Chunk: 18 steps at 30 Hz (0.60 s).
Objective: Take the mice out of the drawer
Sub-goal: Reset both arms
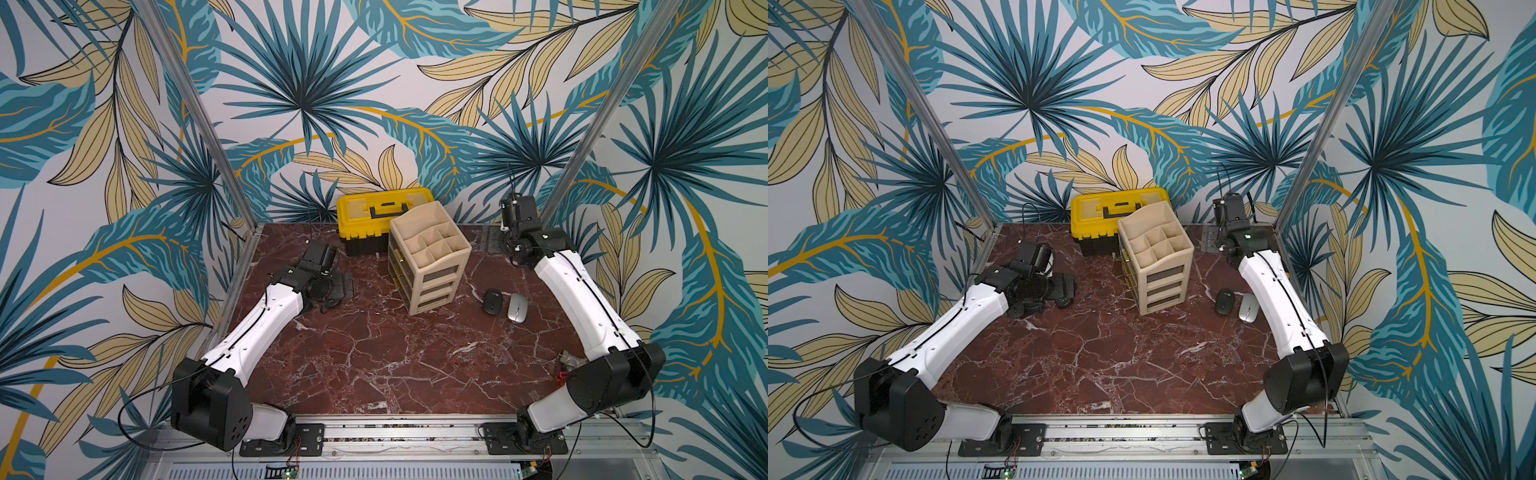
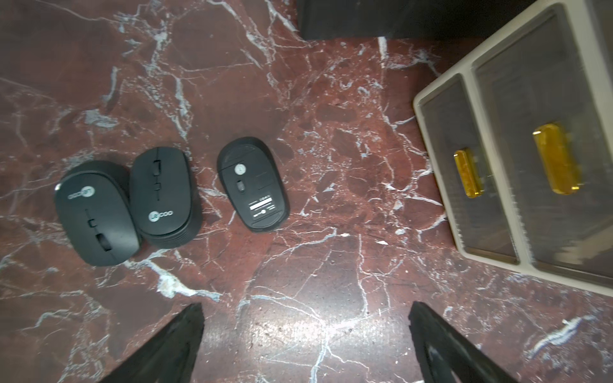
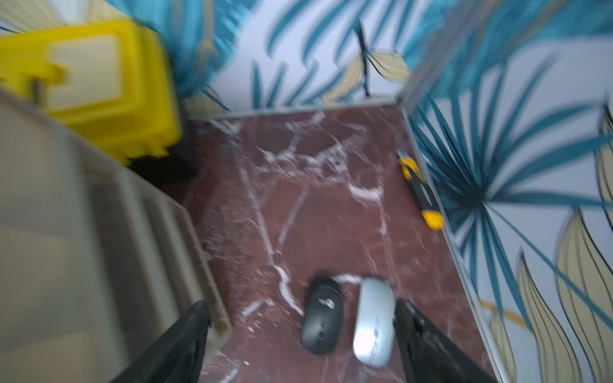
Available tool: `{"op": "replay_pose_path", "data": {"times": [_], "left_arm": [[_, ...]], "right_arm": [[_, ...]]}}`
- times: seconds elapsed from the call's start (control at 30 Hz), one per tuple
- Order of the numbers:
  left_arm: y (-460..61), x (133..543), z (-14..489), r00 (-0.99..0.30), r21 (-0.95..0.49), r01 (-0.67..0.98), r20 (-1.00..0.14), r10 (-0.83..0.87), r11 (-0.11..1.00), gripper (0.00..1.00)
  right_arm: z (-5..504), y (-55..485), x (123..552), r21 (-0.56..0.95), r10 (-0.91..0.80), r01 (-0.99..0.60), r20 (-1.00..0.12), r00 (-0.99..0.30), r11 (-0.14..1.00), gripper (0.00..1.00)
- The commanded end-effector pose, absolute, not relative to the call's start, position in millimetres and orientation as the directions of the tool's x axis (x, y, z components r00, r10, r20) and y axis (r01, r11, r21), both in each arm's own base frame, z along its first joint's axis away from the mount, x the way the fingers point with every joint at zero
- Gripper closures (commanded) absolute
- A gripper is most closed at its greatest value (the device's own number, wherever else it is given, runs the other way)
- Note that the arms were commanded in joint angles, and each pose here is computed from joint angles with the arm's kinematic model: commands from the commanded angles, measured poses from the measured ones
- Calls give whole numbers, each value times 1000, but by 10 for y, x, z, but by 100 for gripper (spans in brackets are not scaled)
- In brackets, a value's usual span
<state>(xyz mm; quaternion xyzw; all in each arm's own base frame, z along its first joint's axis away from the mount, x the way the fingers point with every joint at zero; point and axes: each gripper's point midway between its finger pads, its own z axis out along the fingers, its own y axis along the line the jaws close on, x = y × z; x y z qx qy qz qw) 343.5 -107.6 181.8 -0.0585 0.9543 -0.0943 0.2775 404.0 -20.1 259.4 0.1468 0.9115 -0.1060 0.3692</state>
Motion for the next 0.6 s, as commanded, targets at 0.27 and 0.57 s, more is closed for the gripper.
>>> {"op": "replay_pose_path", "data": {"times": [0.27, 0.57], "left_arm": [[-1109, 3474, 1710, -834, -215, -21, -535, -136, 976, 0], [-673, 3572, 1662, -777, -151, -107, -603, -178, 983, 0]], "right_arm": [[2182, -186, 3746, 53, 331, 401, -668, -667, 915, 14], [1869, -176, 3749, 21, 284, 351, -636, -718, 936, 0]]}}
